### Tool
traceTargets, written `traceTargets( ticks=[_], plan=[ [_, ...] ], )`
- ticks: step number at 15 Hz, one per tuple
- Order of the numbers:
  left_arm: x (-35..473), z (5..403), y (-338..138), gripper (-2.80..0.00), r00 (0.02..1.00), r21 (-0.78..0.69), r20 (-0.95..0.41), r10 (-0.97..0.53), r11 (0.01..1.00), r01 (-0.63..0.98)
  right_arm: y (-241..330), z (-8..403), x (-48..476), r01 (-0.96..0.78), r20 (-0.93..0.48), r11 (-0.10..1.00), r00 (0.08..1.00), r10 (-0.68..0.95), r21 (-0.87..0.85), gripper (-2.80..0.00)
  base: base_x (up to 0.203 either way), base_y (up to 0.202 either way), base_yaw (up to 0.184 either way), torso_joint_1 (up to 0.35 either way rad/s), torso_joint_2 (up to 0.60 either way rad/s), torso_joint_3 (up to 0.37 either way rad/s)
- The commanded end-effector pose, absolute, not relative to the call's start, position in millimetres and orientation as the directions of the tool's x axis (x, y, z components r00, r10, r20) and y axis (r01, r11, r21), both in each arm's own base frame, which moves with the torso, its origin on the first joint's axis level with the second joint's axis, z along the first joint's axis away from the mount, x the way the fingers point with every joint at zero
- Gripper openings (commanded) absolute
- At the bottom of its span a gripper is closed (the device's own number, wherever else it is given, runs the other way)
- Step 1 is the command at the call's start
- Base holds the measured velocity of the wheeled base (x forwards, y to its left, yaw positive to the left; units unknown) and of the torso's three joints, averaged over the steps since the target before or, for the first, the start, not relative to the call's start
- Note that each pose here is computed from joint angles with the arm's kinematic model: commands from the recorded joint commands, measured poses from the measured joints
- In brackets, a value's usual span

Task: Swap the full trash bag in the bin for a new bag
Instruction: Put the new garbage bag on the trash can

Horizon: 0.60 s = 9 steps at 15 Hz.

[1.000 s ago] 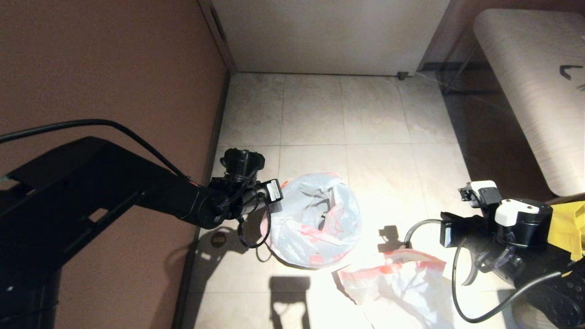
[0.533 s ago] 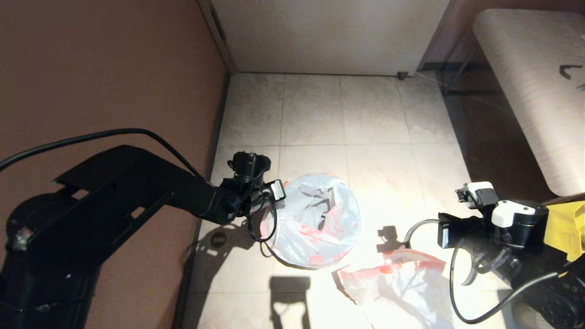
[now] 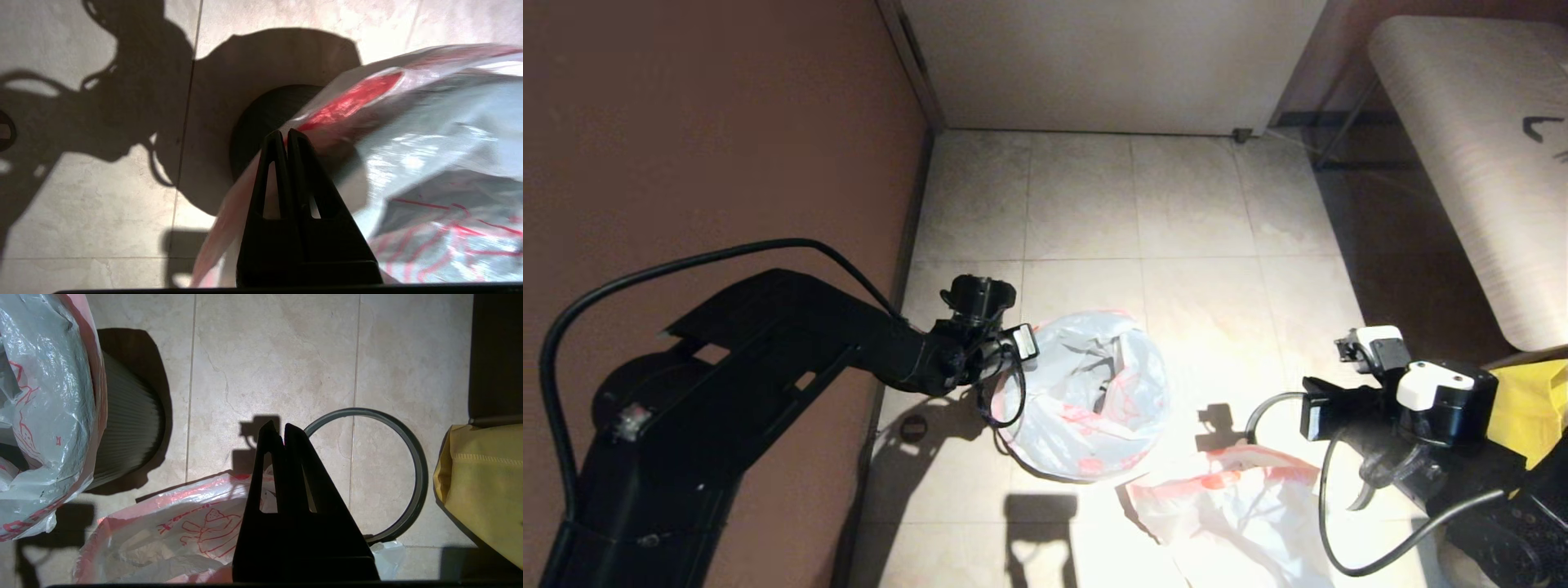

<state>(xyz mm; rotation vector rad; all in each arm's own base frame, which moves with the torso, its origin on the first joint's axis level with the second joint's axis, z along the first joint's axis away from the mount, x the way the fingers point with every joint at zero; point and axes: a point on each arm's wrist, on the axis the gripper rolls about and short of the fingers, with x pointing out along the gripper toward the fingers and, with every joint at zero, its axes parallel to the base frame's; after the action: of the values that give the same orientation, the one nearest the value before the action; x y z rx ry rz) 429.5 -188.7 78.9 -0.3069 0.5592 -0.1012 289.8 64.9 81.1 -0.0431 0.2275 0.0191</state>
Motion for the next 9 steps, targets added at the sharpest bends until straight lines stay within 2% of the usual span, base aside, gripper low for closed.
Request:
traceTargets(
  ticks=[1, 9],
  plan=[
    [436, 50, -191, -2.8, 0.82, -0.293, -0.549, -0.161, 0.956, -0.009, 65, 76, 291, -0.021, -0.236, 0.999, 0.972, 0.01, -0.043, -2.8, 0.0, 0.0, 0.0, 0.0, 0.0, 0.0],
    [449, 38, -168, -2.8, 0.81, -0.284, -0.577, -0.105, 0.956, -0.079, 65, 84, 290, -0.004, -0.206, 0.999, 0.978, -0.005, -0.043, -2.8, 0.0, 0.0, 0.0, 0.0, 0.0, 0.0]
  ],
)
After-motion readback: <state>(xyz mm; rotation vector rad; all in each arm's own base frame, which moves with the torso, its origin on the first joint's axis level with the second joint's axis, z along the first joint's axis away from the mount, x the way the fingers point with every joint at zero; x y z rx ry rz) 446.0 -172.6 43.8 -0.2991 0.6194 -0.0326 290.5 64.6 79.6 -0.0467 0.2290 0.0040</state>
